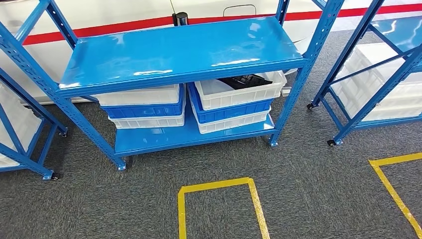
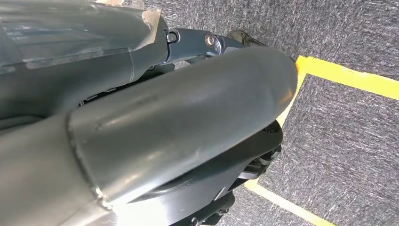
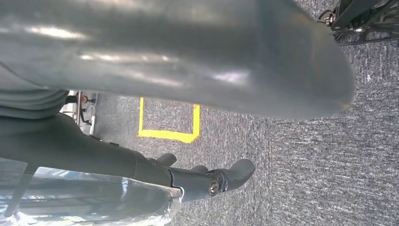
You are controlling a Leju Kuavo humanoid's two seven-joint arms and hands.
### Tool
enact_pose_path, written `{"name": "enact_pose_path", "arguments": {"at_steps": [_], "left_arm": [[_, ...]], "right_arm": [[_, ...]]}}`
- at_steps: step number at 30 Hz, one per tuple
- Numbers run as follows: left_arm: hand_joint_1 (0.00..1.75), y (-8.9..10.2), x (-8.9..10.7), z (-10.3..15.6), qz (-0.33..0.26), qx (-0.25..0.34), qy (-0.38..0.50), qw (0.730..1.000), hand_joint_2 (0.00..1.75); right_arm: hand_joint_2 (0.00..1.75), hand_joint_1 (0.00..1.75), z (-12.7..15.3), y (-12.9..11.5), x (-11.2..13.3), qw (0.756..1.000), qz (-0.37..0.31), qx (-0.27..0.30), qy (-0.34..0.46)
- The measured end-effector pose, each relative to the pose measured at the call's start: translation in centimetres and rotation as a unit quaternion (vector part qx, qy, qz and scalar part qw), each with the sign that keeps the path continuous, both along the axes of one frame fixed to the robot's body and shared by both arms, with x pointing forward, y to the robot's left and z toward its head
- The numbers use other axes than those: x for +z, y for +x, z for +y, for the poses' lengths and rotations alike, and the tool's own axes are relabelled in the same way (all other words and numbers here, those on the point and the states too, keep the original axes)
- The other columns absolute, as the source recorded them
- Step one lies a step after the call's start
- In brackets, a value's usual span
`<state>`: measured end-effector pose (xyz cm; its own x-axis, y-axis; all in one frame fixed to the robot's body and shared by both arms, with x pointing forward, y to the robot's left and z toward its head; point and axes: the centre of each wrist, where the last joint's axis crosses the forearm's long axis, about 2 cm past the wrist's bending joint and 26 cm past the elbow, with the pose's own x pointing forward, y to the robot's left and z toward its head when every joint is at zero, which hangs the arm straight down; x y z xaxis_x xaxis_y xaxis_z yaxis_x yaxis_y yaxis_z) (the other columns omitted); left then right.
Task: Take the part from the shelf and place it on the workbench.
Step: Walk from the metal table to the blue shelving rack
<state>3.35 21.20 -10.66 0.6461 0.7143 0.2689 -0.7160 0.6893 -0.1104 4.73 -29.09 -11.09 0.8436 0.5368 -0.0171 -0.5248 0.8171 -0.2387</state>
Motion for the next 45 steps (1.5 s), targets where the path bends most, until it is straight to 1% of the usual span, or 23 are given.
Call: {"name": "enact_pose_path", "arguments": {"at_steps": [45], "left_arm": [[0.0,-0.04,-0.02,0.12,-0.001,0.001,0.0,1.0,0.0]], "right_arm": [[0.0,0.0,0.08,0.03,0.0,1.0,-0.001,0.003,0.001]]}}
